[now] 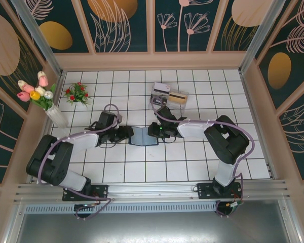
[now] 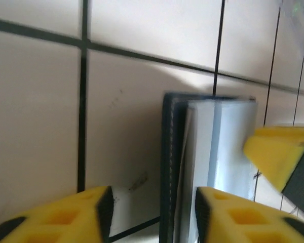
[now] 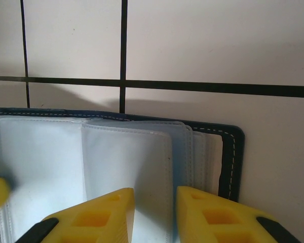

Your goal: Take the credit cards out of the card holder

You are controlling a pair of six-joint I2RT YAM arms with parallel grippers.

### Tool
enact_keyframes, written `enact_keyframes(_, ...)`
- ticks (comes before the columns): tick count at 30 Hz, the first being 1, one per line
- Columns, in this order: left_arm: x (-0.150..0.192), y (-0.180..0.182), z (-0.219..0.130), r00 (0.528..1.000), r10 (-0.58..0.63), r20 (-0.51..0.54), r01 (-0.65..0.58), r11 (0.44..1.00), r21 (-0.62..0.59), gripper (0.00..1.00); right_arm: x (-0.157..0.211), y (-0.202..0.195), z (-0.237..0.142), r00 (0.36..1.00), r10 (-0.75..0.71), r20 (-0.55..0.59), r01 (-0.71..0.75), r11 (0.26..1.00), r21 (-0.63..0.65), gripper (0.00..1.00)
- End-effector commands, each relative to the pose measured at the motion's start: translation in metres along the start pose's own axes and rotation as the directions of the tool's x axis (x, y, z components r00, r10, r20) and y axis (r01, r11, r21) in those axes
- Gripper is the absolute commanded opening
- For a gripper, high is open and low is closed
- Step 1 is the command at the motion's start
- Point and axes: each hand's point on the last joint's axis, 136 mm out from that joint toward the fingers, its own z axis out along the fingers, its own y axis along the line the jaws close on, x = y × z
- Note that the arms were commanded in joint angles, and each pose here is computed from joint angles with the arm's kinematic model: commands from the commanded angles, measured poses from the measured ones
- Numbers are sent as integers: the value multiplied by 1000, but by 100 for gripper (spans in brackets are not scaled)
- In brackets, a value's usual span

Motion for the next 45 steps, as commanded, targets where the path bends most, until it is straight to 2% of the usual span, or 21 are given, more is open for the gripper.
enact_keyframes(1, -13, 4, -22, 998, 27, 63, -20, 993, -113, 58, 32, -27, 12, 995, 37, -91, -28, 995, 93, 31)
enact_keyframes(4, -12, -4, -28, 998, 8, 64, -2, 996, -88, 52, 31, -26, 13, 995, 37, -96, -29, 996, 89, 31)
enact_keyframes(8, -13, -30, -36, 997, 13, 70, -15, 1000, 16, 33, 31, -25, 15, 994, 34, -99, -26, 996, 87, 31)
enact_keyframes(10, -12, -39, -38, 998, 20, 66, -23, 999, 45, 31, 32, -25, 15, 994, 36, -104, -27, 996, 89, 31)
enact_keyframes(15, -3, -45, -26, 1000, -15, 8, 14, 996, 85, 34, 34, -27, 16, 993, 44, -108, -34, 995, 94, 31)
enact_keyframes(21, 3, -32, -11, 999, -42, -29, 44, 998, 49, 35, 33, -26, 16, 993, 51, -108, -42, 995, 90, 31)
enact_keyframes(30, 8, -27, 0, 997, -38, -68, 41, 998, 49, 29, 35, -27, 17, 992, 57, -114, -46, 994, 94, 30)
enact_keyframes(38, 11, -16, 7, 996, -34, -82, 35, 999, 6, 34, 35, -27, 17, 992, 58, -115, -47, 994, 94, 31)
enact_keyframes(40, 13, -19, 9, 995, -25, -97, 27, 999, 26, 29, 36, -27, 18, 991, 60, -119, -49, 994, 93, 30)
enact_keyframes(45, 10, -39, 9, 995, 0, -103, 13, 992, 127, 9, 37, -27, 18, 990, 60, -127, -48, 994, 93, 29)
